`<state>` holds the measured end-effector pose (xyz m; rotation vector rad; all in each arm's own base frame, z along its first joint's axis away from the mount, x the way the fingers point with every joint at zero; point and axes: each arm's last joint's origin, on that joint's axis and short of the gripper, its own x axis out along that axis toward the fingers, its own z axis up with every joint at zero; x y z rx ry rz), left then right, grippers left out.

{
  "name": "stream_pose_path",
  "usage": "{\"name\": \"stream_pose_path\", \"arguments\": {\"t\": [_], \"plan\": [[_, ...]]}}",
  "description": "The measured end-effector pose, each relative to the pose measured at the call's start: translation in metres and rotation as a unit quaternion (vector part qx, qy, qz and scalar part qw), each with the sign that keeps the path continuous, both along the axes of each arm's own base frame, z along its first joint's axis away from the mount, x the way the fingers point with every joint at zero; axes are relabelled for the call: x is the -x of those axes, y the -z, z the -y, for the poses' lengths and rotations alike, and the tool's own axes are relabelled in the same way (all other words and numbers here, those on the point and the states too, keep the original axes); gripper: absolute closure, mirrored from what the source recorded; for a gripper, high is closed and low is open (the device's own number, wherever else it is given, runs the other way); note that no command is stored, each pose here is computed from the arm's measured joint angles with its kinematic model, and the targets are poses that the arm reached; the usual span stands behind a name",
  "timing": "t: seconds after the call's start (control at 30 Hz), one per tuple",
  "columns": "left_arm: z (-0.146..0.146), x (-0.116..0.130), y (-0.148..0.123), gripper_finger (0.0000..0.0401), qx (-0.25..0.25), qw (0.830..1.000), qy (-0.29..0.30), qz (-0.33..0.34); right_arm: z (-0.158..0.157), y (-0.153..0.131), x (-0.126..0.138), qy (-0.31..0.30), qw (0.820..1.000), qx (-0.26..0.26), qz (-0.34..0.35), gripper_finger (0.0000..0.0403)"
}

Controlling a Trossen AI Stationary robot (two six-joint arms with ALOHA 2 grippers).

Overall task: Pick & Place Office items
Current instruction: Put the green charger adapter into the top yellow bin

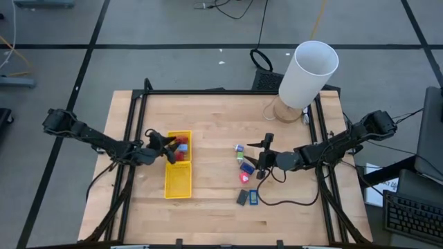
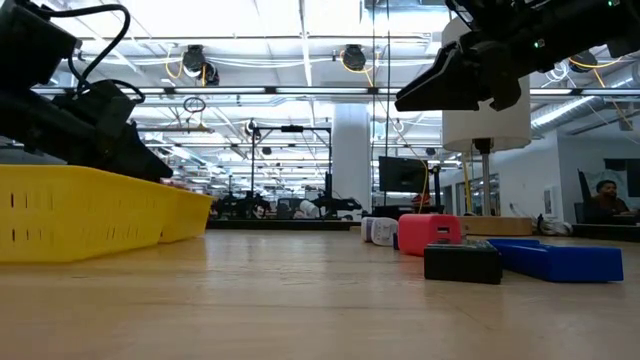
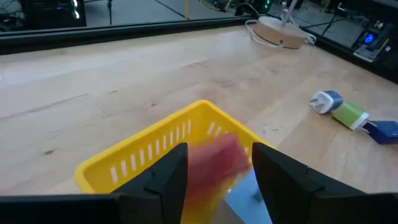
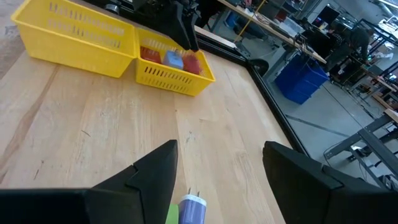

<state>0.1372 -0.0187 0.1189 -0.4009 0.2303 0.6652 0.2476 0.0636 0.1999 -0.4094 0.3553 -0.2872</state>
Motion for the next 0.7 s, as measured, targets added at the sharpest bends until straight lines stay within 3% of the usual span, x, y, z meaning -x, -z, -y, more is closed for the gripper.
{"name": "stream_pose_path", "arguments": {"t": [0.47,0.7], "plan": [[0.0,-0.0002,-0.0003,0.0268,-0.013,1.0,0.006,-0.007,0.0,-0.0001,0.0,0.0,1.0,0.0,0.001,0.0179],[0.0002,-0.0007,-0.0011,0.0262,-0.012,1.0,0.006,-0.003,0.0,-0.0002,-0.0001,0.0,1.0,0.0,0.001,0.018]]}}
